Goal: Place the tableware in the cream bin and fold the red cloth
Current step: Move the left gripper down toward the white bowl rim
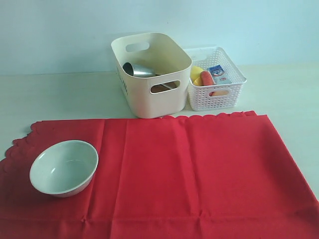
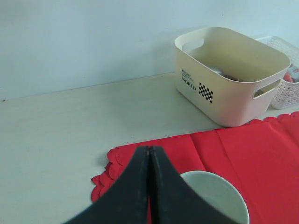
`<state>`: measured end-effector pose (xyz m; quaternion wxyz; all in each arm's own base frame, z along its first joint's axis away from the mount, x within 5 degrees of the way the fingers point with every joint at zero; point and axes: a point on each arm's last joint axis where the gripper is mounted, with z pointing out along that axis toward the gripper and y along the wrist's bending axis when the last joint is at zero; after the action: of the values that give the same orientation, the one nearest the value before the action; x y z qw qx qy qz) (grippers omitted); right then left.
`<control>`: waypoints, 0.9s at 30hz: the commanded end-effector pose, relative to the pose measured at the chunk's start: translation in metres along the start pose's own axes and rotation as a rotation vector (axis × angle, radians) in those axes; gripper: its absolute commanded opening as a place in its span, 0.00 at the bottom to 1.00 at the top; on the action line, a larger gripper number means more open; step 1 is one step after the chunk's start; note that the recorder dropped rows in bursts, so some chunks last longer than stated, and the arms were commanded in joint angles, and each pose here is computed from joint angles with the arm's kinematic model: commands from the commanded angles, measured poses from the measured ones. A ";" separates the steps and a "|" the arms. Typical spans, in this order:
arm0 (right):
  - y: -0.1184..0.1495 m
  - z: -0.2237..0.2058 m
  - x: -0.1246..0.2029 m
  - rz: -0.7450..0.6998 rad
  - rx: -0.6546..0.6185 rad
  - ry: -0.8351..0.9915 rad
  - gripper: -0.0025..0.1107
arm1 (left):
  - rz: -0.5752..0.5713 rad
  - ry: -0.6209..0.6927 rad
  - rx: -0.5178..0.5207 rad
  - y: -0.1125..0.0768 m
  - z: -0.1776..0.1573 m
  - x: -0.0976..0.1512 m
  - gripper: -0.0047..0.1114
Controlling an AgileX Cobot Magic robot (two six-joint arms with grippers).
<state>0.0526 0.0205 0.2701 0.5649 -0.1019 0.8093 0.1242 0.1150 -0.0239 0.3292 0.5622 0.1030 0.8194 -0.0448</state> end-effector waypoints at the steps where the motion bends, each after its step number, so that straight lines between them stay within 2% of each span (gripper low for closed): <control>1: -0.001 0.004 0.005 -0.012 0.001 -0.013 0.02 | -0.003 -0.003 0.012 -0.001 0.001 -0.002 0.04; 4: 0.004 0.005 0.006 0.011 -0.051 -0.012 0.02 | -0.003 -0.003 0.012 -0.001 0.001 -0.002 0.04; 9: 0.009 0.005 0.006 -0.112 -0.111 -0.026 0.02 | -0.003 -0.014 0.011 -0.001 0.001 -0.003 0.04; 14: 0.009 0.006 0.006 -0.138 -0.108 -0.045 0.02 | -0.003 -0.078 0.008 -0.001 0.000 -0.009 0.04; 18: 0.008 0.009 0.009 -0.134 -0.099 -0.055 0.02 | -0.003 -0.061 0.009 -0.001 0.004 -0.004 0.04; 21: 0.007 0.011 0.012 -0.131 -0.094 -0.055 0.02 | -0.012 -0.006 0.015 -0.002 0.016 0.004 0.04; 25: 0.007 0.012 0.014 -0.126 -0.096 -0.052 0.02 | -0.071 0.133 0.046 -0.005 0.041 0.012 0.04; 27: 0.008 0.012 0.014 -0.107 -0.105 -0.052 0.02 | -0.026 0.229 0.080 -0.010 0.058 0.015 0.04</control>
<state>0.0556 0.0312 0.2534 0.5791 -0.1763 0.7846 0.1343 0.1470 -0.0337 0.3044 0.5060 0.0943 0.8548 -0.0660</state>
